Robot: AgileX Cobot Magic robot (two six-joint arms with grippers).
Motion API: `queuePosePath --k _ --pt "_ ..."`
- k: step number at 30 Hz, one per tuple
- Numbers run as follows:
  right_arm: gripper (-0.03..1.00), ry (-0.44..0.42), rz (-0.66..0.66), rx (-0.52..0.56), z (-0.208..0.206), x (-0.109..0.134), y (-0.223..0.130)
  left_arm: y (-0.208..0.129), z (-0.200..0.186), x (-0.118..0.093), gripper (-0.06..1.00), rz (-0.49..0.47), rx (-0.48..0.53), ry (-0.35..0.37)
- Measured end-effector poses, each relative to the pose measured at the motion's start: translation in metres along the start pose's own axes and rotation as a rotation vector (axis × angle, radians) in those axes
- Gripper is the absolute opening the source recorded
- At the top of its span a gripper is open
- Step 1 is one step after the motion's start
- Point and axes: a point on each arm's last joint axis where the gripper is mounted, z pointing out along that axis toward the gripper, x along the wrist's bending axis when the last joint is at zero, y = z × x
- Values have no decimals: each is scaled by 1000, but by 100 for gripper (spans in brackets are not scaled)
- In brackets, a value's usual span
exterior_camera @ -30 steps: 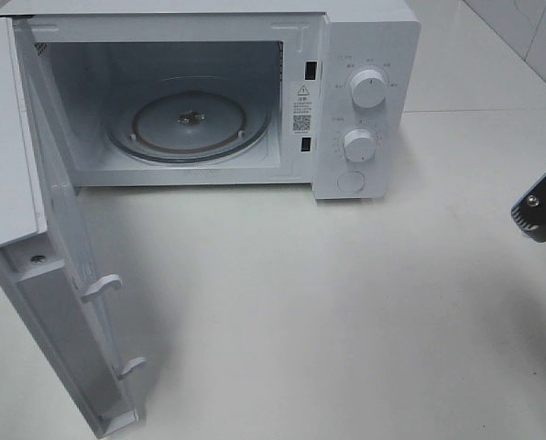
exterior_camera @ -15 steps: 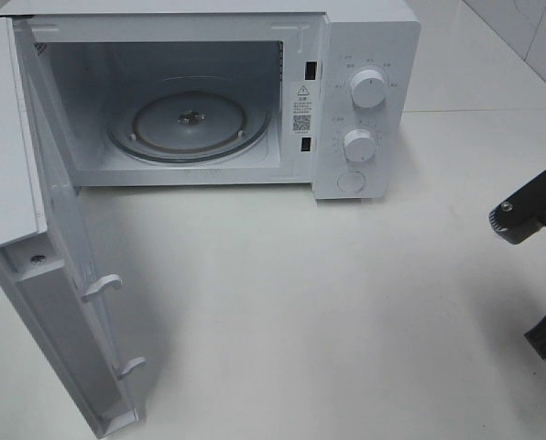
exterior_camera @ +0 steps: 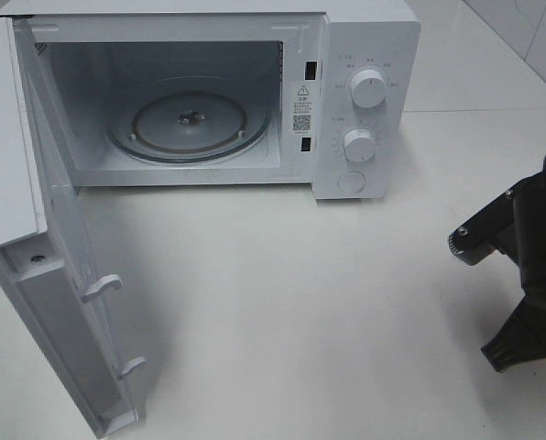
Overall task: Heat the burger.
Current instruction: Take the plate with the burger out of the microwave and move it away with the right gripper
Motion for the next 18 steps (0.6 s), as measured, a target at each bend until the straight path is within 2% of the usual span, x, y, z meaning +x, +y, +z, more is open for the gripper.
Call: queuePosePath --k 9,18 --pt "9 30 -13 51 22 19 -15 0 0 0 99 0 0 0" --pt "9 16 -23 25 29 23 -15 0 0 0 99 0 0 0"
